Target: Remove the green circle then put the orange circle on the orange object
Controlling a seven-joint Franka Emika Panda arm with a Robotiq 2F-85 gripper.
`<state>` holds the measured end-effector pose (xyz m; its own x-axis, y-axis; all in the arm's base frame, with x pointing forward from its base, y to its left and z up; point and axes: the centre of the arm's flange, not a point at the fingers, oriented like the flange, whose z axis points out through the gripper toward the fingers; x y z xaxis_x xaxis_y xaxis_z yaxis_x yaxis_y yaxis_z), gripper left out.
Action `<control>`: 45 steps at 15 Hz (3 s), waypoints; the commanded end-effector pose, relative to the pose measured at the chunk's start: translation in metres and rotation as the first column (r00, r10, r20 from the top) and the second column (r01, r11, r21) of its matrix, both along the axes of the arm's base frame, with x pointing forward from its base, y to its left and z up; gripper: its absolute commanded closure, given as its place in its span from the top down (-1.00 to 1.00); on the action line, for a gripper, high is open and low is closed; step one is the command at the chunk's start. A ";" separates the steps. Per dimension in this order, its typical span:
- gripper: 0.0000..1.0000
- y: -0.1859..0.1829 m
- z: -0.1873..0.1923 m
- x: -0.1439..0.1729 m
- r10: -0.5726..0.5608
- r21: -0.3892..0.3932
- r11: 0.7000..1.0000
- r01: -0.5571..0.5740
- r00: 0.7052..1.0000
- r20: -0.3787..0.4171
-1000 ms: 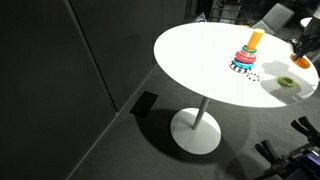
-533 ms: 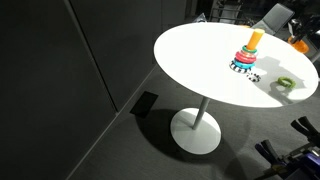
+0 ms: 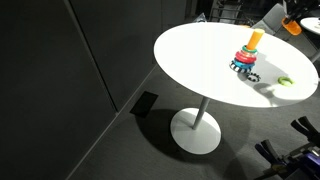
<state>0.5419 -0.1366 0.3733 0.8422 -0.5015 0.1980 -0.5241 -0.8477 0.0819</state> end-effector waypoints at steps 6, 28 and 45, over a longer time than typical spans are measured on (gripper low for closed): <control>-0.92 0.047 0.024 0.045 -0.015 0.013 1.000 0.015 1.000 0.015; -0.93 0.090 -0.009 0.078 0.018 0.012 1.000 -0.017 0.995 -0.097; -0.92 0.099 -0.006 0.106 0.010 -0.057 0.998 -0.023 0.977 -0.212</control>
<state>0.6351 -0.0411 0.3630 0.8805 -0.4715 0.0502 -0.4715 -0.8595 0.1973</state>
